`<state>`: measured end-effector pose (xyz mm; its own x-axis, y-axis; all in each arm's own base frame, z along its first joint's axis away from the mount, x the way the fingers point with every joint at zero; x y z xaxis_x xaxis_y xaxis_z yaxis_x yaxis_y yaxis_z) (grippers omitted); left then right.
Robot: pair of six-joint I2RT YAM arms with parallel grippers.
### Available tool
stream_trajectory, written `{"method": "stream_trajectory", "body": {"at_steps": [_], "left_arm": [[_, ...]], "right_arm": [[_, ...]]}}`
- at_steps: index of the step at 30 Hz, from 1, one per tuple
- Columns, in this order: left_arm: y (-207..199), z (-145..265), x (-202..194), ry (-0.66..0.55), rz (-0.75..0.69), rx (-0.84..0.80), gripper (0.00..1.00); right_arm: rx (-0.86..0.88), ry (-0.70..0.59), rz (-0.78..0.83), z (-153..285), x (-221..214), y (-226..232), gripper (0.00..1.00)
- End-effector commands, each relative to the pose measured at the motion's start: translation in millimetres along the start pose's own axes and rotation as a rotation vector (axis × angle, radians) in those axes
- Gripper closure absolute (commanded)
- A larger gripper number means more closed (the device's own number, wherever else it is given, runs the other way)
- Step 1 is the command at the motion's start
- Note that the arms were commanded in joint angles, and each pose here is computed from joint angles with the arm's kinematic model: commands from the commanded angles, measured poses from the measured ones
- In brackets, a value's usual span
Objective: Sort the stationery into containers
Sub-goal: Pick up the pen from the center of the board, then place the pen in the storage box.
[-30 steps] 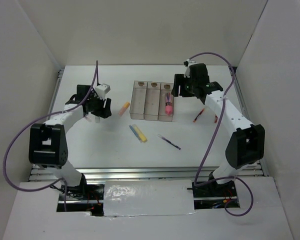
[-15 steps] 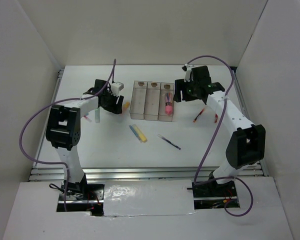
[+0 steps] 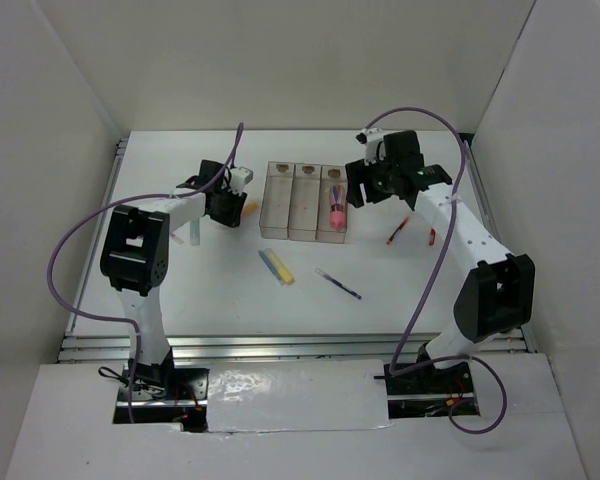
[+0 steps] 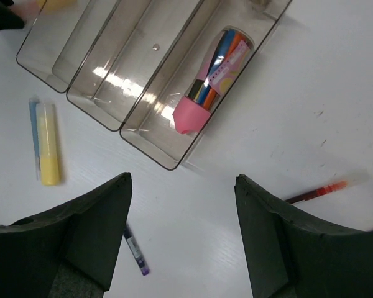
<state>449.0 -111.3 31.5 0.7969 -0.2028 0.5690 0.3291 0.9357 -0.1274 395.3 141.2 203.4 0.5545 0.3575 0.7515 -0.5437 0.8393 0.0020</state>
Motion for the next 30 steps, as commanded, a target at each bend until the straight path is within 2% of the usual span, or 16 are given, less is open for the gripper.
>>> {"method": "stream_trajectory", "body": {"at_steps": [1, 3, 4, 6, 8, 9, 12, 15, 18, 21, 23, 28, 30], "left_arm": [[3.6, -4.1, -22.5, 0.075, 0.009, 0.015, 0.60], [2.4, -3.6, -29.9, 0.103, 0.014, 0.010, 0.71], [2.6, -2.6, -30.0, 0.107, 0.021, 0.006, 0.80], [2.2, 7.3, -25.6, 0.100, 0.030, -0.005, 0.88], [-0.5, 20.6, -20.3, 0.064, 0.050, -0.068, 0.92], [-3.3, 39.6, -3.2, -0.006, 0.045, -0.090, 0.93], [-15.5, 79.1, 15.7, -0.093, 0.024, -0.172, 1.00], [-47.5, 123.5, 29.6, -0.155, -0.004, -0.358, 1.00], [-86.1, 163.6, 25.6, -0.152, -0.014, -0.569, 1.00], [-114.6, 184.9, 12.7, -0.085, -0.001, -0.702, 1.00], [-128.8, 191.6, -3.1, 0.015, 0.034, -0.763, 1.00], [-146.5, 205.0, -17.7, 0.161, 0.111, -0.900, 1.00], [-148.9, 206.3, -18.7, 0.179, 0.122, -0.917, 1.00]], "right_arm": [[0.004, -0.141, 0.182, 27.2, 41.3, 15.6, 0.26], [-0.009, -0.161, 0.253, 28.6, 44.9, 20.4, 0.26], [0.000, -0.167, 0.291, 28.4, 46.2, 30.2, 0.26], [-0.023, -0.188, 0.387, 30.2, 49.0, 35.5, 0.26], [-0.018, -0.216, 0.476, 32.4, 52.9, 50.0, 0.26], [-0.032, -0.244, 0.548, 35.8, 55.5, 51.7, 0.26], [-0.021, -0.309, 0.691, 40.1, 61.7, 68.8, 0.25], [-0.010, -0.378, 0.802, 43.3, 70.8, 86.0, 0.24], [0.014, -0.455, 0.899, 44.9, 78.1, 107.0, 0.23], [0.046, -0.554, 1.001, 47.4, 86.3, 129.8, 0.22], [0.088, -0.619, 1.089, 47.7, 92.4, 149.2, 0.22], [0.152, -0.676, 1.215, 39.2, 101.2, 181.1, 0.21], [0.170, -0.681, 1.282, 34.6, 98.8, 190.3, 0.20]]}}
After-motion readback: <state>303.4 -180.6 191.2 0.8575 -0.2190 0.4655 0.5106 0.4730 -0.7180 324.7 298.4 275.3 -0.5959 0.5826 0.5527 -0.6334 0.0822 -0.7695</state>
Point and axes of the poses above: each gripper's point midway between its finger pads, its own z axis back along the fingers, its own y axis along the line the jaws close on, x = y × z, the point moved 1 cm from there along z, back along the fingers, and after that the axes turned 9 degrees about z, right-handed, at the moved point
